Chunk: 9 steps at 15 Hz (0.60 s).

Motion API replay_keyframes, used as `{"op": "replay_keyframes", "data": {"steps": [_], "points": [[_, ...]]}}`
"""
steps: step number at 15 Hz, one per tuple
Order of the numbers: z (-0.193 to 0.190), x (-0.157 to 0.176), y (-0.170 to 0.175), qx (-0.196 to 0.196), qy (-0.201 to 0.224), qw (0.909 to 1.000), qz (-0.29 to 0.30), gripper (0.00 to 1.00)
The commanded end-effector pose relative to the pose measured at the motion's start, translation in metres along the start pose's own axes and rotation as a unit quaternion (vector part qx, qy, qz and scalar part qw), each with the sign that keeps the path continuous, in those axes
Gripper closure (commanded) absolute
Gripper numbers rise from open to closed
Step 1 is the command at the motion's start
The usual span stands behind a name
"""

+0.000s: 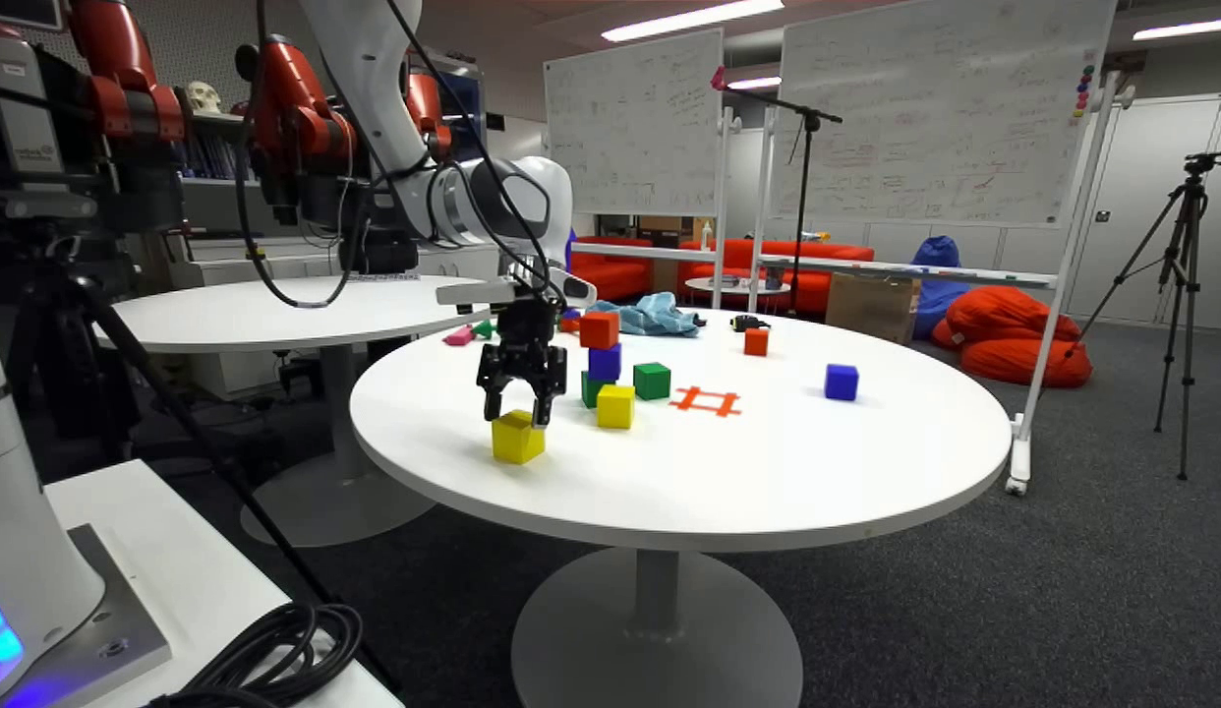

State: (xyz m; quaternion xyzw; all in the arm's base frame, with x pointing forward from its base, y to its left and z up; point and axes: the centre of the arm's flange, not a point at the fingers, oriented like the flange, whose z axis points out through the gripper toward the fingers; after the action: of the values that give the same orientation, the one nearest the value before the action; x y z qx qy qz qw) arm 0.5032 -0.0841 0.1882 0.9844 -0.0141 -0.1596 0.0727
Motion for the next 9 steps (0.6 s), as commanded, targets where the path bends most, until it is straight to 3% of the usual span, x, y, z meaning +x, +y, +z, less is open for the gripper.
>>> {"op": "replay_keyframes", "data": {"steps": [1,2,3,9], "points": [[0.0044,0.0076,-0.0028,-0.004,0.006,0.9998,-0.017,0.00],[0.0044,0.0078,-0.0032,-0.004,0.008,0.9998,-0.018,0.25],[0.0043,0.0080,-0.0036,-0.004,0.009,0.9998,-0.018,0.26],[0.0005,0.0097,-0.0090,-0.007,0.013,0.9997,-0.021,0.69]]}}
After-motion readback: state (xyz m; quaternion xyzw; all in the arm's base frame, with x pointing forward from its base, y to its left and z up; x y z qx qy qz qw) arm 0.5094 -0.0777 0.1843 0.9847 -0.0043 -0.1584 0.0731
